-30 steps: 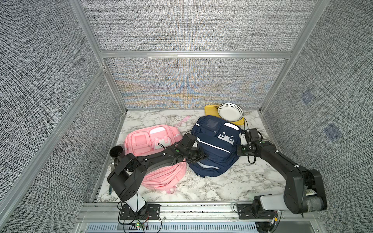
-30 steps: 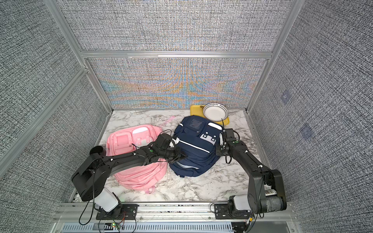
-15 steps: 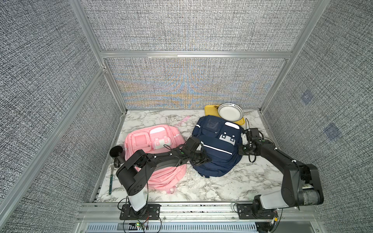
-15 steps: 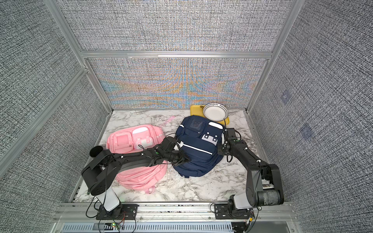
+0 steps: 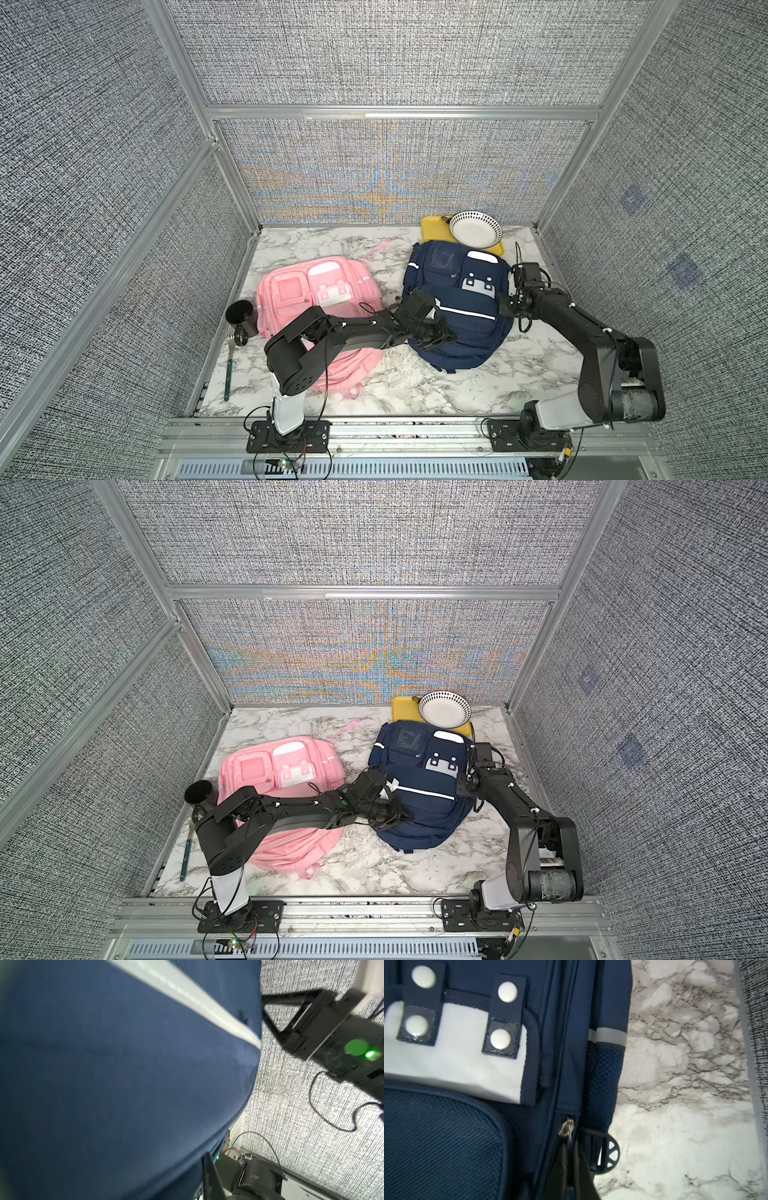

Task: Zip up the backpack
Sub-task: Zip the zipper on the backpack, then adjust the backpack at the center of the board.

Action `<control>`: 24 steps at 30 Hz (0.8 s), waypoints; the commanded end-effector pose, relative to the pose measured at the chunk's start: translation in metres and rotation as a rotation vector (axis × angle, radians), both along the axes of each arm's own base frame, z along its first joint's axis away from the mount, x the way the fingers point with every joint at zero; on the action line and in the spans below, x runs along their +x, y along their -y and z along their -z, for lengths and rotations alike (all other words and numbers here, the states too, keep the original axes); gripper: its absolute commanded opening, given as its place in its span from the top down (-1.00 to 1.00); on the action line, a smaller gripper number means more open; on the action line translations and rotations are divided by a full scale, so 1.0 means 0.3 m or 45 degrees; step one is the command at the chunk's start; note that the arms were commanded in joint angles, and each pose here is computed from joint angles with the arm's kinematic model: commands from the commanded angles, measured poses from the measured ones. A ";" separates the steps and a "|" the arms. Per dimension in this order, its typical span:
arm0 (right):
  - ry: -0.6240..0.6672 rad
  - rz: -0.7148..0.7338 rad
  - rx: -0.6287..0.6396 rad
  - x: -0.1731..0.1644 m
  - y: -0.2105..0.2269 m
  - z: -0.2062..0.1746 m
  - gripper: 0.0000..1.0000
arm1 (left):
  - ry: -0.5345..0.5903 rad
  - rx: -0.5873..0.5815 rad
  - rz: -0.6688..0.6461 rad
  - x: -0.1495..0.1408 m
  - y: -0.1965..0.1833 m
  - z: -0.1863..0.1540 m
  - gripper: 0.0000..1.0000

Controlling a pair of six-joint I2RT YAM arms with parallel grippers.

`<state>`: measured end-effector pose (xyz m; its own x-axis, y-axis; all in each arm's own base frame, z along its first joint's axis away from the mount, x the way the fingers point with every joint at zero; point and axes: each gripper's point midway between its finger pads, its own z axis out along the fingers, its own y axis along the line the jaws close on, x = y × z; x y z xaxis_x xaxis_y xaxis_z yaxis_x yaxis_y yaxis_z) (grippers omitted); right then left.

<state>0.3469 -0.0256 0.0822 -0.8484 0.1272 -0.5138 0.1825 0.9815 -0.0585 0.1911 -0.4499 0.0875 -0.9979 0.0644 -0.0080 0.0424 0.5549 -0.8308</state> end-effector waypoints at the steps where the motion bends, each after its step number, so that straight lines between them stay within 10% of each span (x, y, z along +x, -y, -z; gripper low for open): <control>1: 0.194 0.081 -0.006 0.061 0.029 -0.117 0.51 | 0.018 0.099 0.050 -0.035 -0.056 0.000 0.06; 9: 0.262 0.063 0.203 -0.024 -0.059 -0.206 -0.27 | 0.345 0.416 0.055 0.063 -0.234 -0.124 -0.14; 24: 0.324 -0.352 0.518 -0.111 -0.649 -0.115 -0.36 | 0.581 0.639 -0.123 0.706 -0.466 -0.209 -0.07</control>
